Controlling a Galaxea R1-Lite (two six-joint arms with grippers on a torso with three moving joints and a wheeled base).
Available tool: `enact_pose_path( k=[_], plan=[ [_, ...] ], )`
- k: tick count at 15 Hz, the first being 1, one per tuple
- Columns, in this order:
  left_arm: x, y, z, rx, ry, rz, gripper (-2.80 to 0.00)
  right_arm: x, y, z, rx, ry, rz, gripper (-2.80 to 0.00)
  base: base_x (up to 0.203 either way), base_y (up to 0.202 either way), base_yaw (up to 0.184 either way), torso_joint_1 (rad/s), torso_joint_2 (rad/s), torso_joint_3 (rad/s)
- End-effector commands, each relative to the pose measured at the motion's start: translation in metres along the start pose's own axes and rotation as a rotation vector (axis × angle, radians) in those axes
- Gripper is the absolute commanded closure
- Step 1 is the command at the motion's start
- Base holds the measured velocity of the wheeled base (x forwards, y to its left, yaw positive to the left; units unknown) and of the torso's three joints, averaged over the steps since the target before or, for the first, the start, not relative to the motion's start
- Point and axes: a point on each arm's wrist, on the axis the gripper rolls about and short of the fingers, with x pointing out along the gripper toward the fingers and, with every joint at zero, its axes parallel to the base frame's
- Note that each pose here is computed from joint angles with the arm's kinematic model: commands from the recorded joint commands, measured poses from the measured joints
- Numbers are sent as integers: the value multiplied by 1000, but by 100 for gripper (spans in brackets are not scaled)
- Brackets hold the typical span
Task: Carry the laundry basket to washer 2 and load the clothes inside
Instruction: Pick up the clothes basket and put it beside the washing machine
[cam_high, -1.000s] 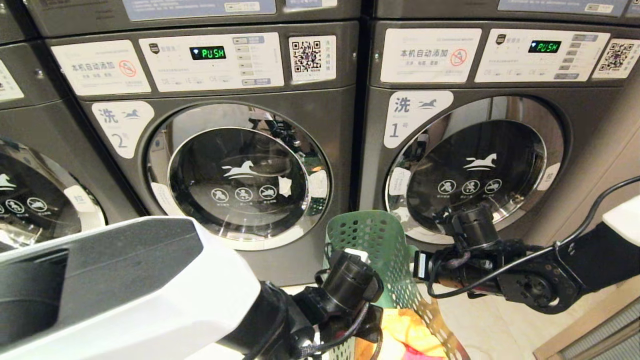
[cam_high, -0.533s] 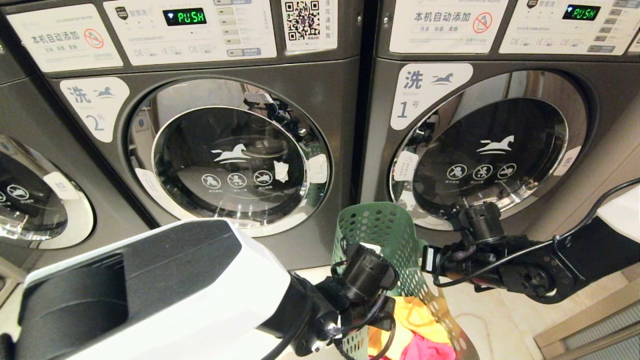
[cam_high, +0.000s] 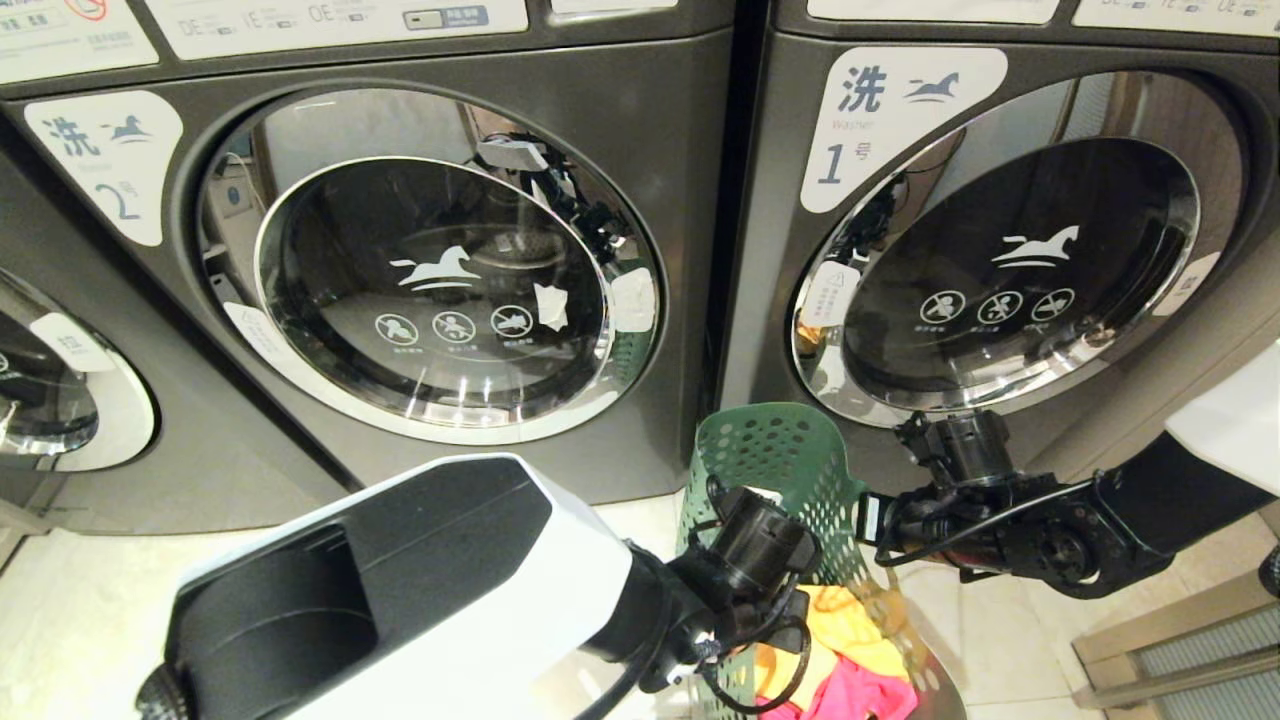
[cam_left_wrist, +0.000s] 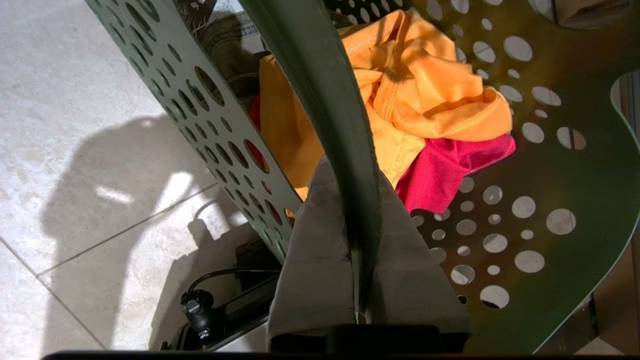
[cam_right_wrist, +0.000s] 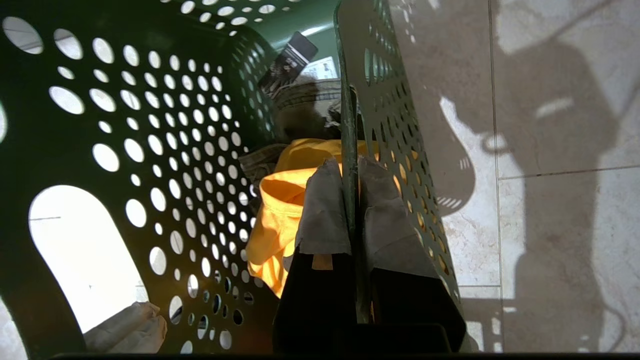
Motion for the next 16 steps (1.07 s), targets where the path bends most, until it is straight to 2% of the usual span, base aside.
enact_pose_path(
  k=[1, 8, 16],
  plan=[
    [11, -1, 0, -3, 1, 3, 0, 7, -7, -2, 13, 11, -18, 0, 0, 0, 0, 2, 8, -204],
    [27, -4, -2, -1, 12, 7, 0, 17, -17, 2, 11, -13, -36, 0, 0, 0, 0, 3, 3, -198],
    [30, -4, -3, 3, 25, 14, 0, 22, -19, -1, 12, -13, -51, 0, 0, 0, 0, 0, 1, -22]
  ],
)
